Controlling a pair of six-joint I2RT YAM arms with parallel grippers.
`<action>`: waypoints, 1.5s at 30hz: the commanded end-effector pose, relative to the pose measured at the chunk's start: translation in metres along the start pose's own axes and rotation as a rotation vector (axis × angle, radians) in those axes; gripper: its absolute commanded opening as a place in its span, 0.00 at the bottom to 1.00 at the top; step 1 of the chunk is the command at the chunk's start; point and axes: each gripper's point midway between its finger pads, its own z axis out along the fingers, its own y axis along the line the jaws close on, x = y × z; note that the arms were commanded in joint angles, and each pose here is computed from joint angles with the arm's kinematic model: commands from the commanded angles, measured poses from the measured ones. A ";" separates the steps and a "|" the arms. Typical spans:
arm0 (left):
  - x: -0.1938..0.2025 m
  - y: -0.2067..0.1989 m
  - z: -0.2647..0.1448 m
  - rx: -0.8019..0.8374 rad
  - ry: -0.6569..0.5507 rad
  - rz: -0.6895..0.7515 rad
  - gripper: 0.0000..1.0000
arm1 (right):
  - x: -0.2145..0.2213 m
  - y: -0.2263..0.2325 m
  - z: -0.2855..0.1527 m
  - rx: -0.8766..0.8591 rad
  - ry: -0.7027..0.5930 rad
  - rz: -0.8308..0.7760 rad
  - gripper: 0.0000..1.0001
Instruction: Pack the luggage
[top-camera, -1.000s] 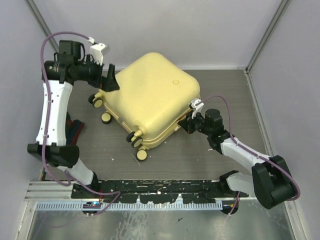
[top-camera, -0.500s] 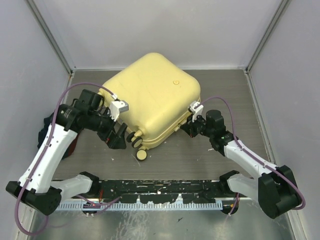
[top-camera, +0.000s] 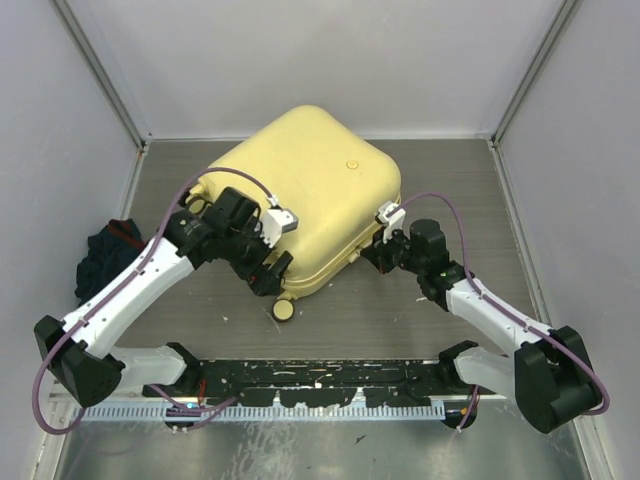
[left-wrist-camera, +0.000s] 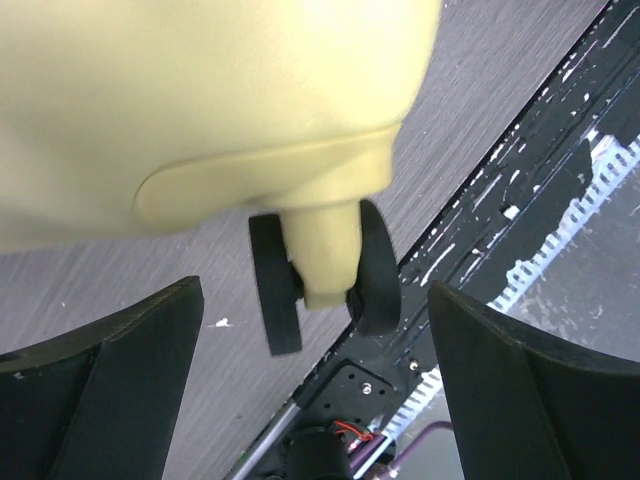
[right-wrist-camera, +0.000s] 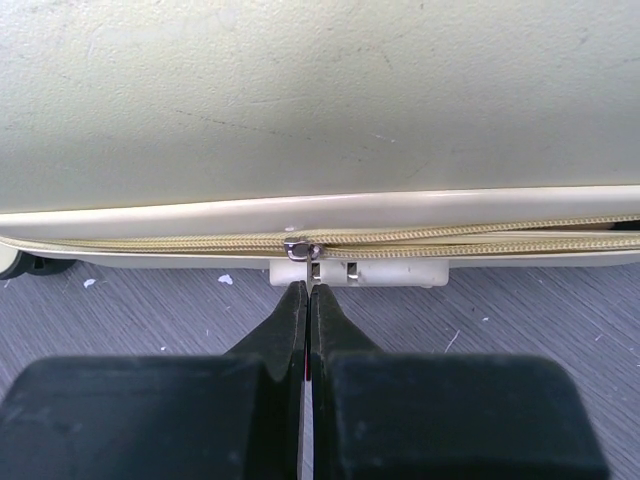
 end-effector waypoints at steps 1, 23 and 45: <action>-0.018 0.000 0.011 -0.059 -0.048 0.078 0.90 | -0.030 -0.011 0.004 0.051 -0.073 -0.039 0.00; 0.037 0.056 -0.001 -0.269 0.113 0.314 0.00 | -0.019 -0.100 -0.034 0.267 -0.026 -0.026 0.00; 0.108 0.089 -0.031 -0.062 0.197 0.561 0.00 | -0.009 -0.101 -0.094 0.303 -0.022 -0.134 0.00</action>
